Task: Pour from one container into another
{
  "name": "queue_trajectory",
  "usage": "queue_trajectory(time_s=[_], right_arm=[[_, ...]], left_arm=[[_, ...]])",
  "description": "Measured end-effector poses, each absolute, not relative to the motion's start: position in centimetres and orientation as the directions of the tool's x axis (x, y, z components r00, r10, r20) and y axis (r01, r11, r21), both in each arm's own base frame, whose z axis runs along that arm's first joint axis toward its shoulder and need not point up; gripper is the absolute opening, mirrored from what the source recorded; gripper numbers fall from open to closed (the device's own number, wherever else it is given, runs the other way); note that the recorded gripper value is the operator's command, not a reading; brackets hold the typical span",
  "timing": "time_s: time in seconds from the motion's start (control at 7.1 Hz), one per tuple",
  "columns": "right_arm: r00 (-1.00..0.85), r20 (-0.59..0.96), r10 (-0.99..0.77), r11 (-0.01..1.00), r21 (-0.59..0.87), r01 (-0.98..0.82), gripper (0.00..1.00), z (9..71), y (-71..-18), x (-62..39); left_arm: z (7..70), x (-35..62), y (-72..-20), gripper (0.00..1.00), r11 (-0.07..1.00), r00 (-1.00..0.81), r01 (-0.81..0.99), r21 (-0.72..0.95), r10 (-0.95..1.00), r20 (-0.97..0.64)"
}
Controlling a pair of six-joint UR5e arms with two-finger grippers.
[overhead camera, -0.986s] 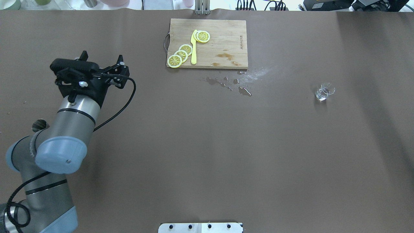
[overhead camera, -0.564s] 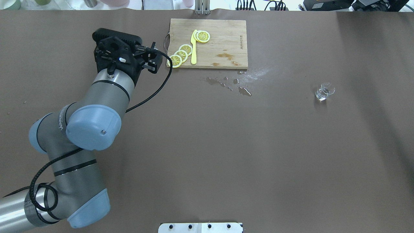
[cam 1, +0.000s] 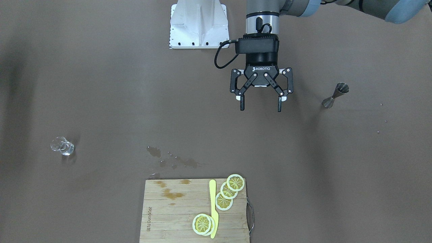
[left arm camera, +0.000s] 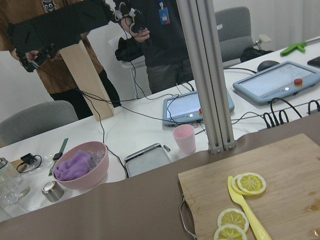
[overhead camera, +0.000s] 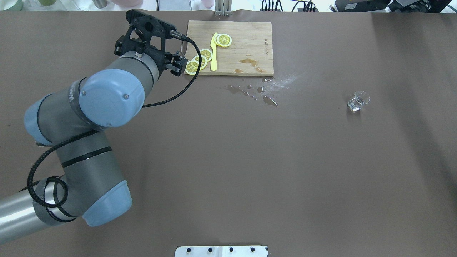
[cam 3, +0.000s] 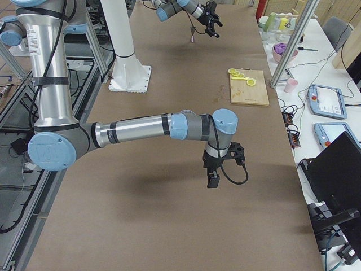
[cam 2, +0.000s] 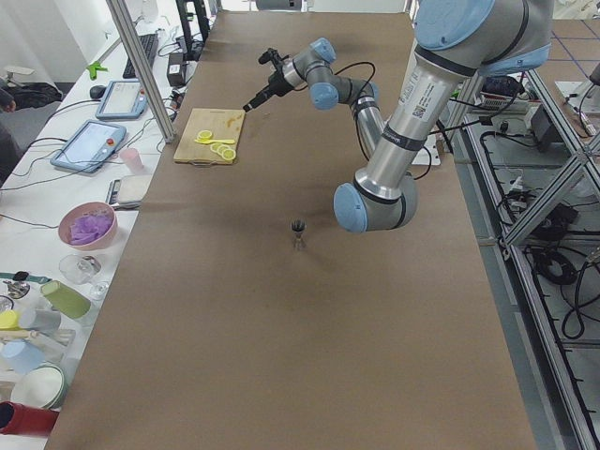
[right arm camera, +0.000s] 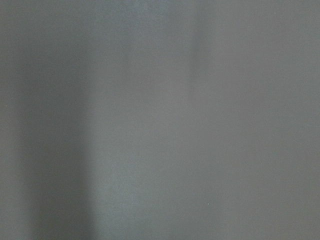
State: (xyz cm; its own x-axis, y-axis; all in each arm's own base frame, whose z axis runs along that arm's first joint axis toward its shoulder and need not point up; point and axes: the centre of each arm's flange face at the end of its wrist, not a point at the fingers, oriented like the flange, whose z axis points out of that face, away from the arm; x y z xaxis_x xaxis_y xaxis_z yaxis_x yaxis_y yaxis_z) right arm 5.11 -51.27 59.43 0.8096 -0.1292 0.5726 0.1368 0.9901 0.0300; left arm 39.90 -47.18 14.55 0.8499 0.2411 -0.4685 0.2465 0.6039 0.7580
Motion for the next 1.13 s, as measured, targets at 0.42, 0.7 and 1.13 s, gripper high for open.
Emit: queue_trajectory(time_s=[0.42, 0.7, 1.13], right_arm=[[0.811, 0.574, -0.112, 0.992, 0.023, 0.121, 1.00, 58.9, -51.9, 5.6], [0.791, 0.604, -0.103, 0.994, 0.026, 0.110, 1.00, 58.3, -52.3, 5.2], [0.721, 0.687, -0.092, 0.995, 0.029, 0.100, 1.00, 57.9, -52.1, 4.4]], left_arm=[[16.3, 35.8, -50.5, 0.98, 0.761, 0.766, 0.122, 0.638, 0.336, -0.548], [19.0, 31.3, -53.3, 0.98, 0.796, 0.741, 0.043, 0.604, 0.380, -0.554], [26.9, 19.3, -57.1, 0.98, 0.824, 0.706, -0.077, 0.562, 0.443, -0.553]])
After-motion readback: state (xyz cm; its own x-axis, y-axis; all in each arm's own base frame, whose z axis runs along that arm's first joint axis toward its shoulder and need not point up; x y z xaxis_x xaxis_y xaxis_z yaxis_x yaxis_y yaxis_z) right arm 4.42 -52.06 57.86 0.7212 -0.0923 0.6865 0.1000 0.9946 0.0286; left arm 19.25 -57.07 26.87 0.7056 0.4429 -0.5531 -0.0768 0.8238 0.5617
